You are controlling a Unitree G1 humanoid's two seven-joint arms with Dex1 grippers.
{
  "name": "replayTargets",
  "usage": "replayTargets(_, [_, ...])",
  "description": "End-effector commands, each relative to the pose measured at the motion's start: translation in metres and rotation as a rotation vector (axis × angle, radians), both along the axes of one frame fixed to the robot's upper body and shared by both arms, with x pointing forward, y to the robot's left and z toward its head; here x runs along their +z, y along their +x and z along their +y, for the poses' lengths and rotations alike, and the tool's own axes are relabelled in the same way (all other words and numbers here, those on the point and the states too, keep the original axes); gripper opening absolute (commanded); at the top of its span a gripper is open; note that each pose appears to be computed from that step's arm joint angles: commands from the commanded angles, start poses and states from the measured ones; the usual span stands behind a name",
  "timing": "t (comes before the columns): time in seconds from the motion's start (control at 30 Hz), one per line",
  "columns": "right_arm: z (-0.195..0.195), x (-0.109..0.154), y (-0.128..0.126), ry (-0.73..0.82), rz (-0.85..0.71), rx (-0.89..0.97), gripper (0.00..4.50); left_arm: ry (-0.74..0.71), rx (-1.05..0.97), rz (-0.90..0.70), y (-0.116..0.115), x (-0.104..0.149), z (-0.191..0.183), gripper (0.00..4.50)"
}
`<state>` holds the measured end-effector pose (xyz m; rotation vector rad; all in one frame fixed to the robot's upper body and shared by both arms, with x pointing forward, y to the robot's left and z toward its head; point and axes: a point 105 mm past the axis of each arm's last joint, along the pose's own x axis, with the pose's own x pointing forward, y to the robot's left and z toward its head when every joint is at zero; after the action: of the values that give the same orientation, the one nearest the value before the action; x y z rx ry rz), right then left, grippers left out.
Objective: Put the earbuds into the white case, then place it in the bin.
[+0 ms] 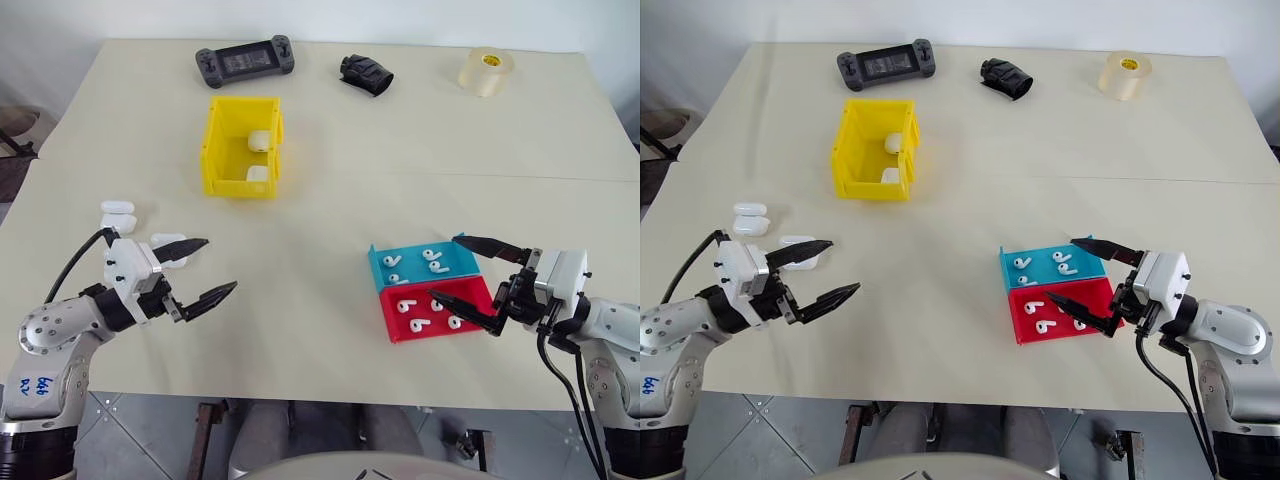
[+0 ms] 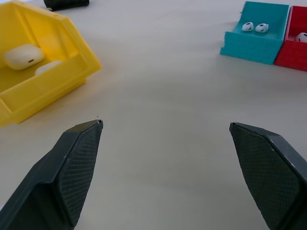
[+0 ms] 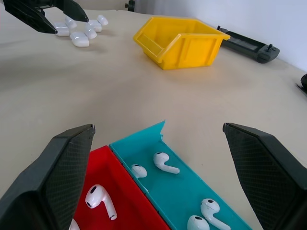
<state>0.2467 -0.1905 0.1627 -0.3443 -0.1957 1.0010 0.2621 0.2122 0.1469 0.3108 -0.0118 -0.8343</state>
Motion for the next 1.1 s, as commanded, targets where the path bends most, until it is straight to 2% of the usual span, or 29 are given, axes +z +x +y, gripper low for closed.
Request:
replayTargets(0.03, [0.003,0.003,0.000,0.006,-0.021,0.020,4.47,0.007,0.019,-0.053,-0.002,0.009,-0.002,4.50])
replayTargets(0.17, [0.010,0.004,0.003,0.015,-0.026,0.053,4.47,-0.059,0.112,-0.048,-0.007,0.010,0.010,4.50])
replayTargets(0.33, [0.043,0.016,0.008,0.039,-0.074,0.183,4.47,-0.107,0.446,-0.104,-0.027,0.009,0.056,4.50])
replayTargets(0.4, [0.053,0.017,0.009,0.040,-0.083,0.222,4.47,-0.102,0.562,-0.105,-0.037,0.003,0.071,4.50])
replayTargets(0.53, [0.067,0.018,0.009,0.046,-0.098,0.306,4.47,-0.096,0.831,-0.002,-0.067,-0.027,0.102,4.50])
replayTargets(0.63, [0.070,0.018,0.011,0.046,-0.104,0.332,4.47,-0.130,0.948,0.042,-0.075,-0.033,0.113,4.50])
replayTargets(0.8, [0.070,0.017,0.014,0.044,-0.101,0.338,4.47,-0.138,1.015,0.083,-0.070,-0.026,0.119,4.50])
replayTargets(0.9, [0.062,0.014,0.014,0.031,-0.086,0.320,4.47,-0.141,1.035,0.115,-0.056,-0.014,0.117,4.50])
replayTargets(0.97, [0.059,0.013,0.014,0.025,-0.077,0.313,4.47,-0.091,1.060,0.160,-0.049,-0.010,0.118,4.50])
replayTargets(1.1, [0.058,0.012,0.011,0.024,-0.068,0.311,4.47,-0.090,1.087,0.332,-0.031,-0.004,0.115,4.50])
